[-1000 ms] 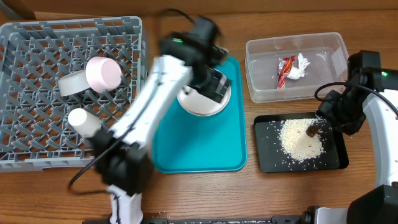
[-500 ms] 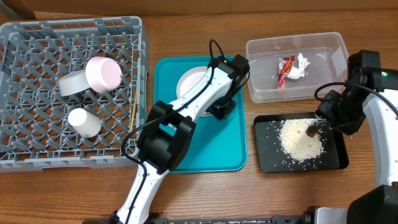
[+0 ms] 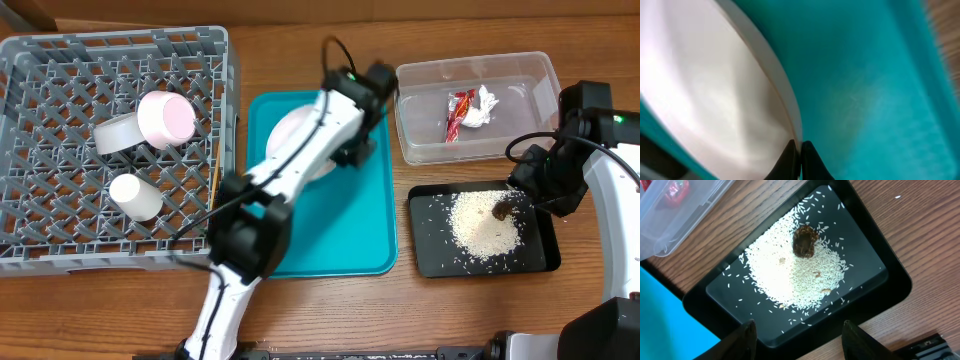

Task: Sort waste into correct bins and load items into the dishwasher
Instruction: 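Stand the white plate upright in the dish rack with the left gripper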

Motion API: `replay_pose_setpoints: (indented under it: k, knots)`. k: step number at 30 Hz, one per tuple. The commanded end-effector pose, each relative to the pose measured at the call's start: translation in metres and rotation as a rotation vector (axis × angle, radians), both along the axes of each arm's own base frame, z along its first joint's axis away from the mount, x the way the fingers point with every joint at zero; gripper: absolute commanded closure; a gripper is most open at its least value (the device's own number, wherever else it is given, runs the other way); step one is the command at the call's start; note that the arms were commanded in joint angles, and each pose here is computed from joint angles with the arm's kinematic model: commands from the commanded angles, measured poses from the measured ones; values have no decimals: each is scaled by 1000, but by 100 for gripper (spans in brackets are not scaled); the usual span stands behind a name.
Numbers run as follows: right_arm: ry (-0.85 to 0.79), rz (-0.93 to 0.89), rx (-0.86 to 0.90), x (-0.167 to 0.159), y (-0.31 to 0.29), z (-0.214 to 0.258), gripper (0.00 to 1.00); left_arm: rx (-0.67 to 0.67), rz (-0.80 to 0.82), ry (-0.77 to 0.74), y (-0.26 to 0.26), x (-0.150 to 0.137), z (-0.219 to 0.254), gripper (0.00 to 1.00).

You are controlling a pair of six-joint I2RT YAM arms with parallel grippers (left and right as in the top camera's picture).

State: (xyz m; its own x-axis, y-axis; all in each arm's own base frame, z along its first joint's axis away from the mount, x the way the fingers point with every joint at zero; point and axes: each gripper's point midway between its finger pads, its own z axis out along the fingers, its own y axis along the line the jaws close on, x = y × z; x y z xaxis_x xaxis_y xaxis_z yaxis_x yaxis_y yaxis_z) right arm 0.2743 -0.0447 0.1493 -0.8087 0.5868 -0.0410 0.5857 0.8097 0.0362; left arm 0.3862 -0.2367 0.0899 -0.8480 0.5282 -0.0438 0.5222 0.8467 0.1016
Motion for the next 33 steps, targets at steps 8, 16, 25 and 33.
replay_pose_setpoints:
  k: [8,16,25,33]
  knots:
    - [-45,-1,-8,3,-1,11,44,-462,200,-374,90,32,212,96]
    - [-44,-1,-7,3,-1,11,44,-888,168,-258,134,37,227,96]
    - [-45,-1,-8,3,-1,11,43,-1046,251,-122,177,50,174,96]
    - [-45,-1,-8,3,-1,11,44,-1037,384,-12,206,56,130,60]
